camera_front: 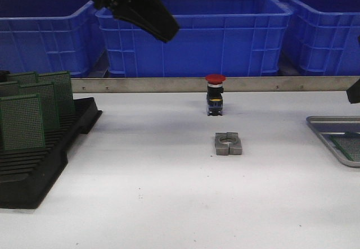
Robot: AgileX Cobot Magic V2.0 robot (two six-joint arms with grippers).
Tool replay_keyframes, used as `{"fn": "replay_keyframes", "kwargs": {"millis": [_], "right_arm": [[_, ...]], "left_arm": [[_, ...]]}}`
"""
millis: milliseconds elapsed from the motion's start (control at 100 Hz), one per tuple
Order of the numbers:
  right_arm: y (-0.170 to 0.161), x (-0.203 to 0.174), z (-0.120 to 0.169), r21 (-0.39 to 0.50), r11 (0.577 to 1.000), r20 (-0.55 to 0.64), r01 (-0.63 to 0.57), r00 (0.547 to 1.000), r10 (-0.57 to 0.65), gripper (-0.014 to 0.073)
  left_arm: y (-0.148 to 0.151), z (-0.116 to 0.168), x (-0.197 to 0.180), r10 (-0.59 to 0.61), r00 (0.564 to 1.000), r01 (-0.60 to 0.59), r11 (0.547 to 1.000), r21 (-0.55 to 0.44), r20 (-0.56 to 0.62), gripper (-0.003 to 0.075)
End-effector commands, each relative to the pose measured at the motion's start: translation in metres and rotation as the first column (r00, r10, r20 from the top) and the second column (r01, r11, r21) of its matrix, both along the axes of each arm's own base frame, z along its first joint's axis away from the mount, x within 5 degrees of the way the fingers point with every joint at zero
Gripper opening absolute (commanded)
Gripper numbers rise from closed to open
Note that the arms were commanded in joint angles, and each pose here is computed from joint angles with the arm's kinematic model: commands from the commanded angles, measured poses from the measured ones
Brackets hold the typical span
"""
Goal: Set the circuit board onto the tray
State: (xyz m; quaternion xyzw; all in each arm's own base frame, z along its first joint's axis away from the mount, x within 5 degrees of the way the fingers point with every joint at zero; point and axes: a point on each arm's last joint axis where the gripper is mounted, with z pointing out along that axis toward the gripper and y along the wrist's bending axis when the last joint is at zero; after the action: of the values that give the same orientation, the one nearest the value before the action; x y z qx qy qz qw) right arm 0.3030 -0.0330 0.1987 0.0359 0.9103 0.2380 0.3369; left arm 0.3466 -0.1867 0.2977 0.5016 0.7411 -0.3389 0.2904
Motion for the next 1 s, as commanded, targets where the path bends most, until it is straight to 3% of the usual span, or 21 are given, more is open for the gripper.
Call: {"fn": "replay_keyframes", "kwargs": {"millis": [0,200,380,480,670,990], "right_arm": [[0.002,-0.002,0.025,-0.004,0.999,0.092,-0.032,0.995,0.032,-0.006],[0.006,-0.01,0.049,-0.049,0.999,0.174,-0.013,0.985,0.022,-0.006],[0.023,-0.02,0.078,-0.124,0.992,0.281,-0.013,0.959,0.047,-0.006],[0.033,-0.028,0.094,-0.179,0.984,0.341,-0.018,0.937,0.08,-0.006],[0.046,-0.052,0.12,-0.208,0.978,0.443,-0.009,0.891,0.103,-0.006],[0.04,-0.119,0.11,-0.257,0.939,0.567,0.229,0.822,-0.045,-0.006]], "left_arm": [[0.016,0.045,-0.007,0.068,0.997,-0.064,0.994,-0.094,0.042,-0.002],[0.052,0.065,-0.012,0.209,0.974,-0.202,0.976,-0.083,0.091,-0.002],[0.068,0.079,-0.033,0.407,0.892,-0.388,0.913,-0.128,0.194,-0.002],[0.081,0.085,-0.053,0.525,0.809,-0.492,0.851,-0.184,0.264,-0.002],[0.11,0.091,-0.101,0.708,0.597,-0.636,0.704,-0.316,0.377,-0.002],[0.146,0.073,-0.189,0.833,0.36,-0.685,0.541,-0.487,0.42,-0.002]]}}
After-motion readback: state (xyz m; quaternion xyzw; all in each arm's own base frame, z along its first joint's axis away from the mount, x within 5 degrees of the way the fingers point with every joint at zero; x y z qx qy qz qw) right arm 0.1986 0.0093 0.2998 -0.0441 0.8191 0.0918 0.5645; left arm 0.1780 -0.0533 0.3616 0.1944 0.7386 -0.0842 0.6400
